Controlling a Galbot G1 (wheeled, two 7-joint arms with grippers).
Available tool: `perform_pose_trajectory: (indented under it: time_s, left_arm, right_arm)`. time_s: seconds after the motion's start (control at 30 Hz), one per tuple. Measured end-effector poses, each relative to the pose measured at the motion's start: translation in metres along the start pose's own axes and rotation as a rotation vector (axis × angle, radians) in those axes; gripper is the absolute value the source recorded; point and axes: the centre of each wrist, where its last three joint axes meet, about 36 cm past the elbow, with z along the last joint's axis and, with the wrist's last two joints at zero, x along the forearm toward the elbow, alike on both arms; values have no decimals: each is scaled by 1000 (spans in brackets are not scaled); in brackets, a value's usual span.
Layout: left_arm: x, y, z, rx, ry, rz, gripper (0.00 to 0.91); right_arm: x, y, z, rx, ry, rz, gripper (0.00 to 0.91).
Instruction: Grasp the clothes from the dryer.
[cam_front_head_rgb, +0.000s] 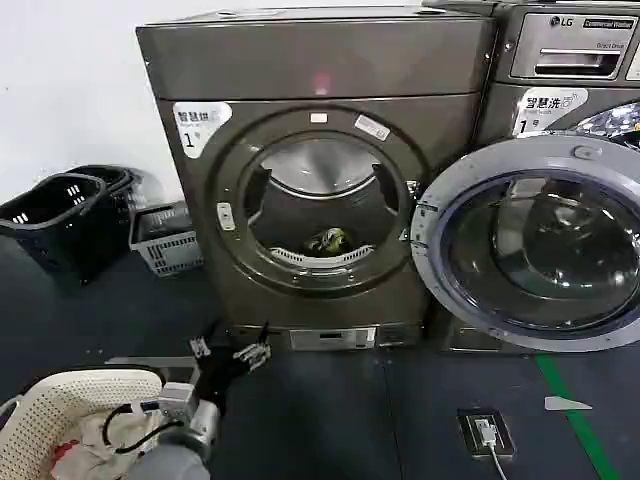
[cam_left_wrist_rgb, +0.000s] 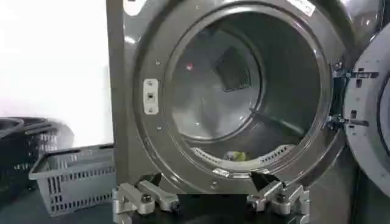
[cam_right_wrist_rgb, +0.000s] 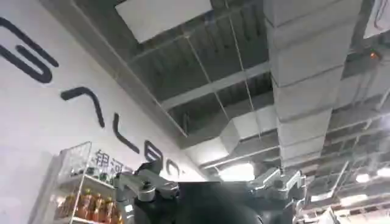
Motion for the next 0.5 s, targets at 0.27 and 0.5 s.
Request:
perform_pose_trajectory:
  time_s: [0.27,0.5]
  left_arm:
    - [-1,2,-1,-5,-3,0,907]
    - [-1,1,-1,-5,-2,4,907]
  right_arm:
    - [4,-1,3,39,29,8,907]
    - [6,-1,4,68,56,3,907]
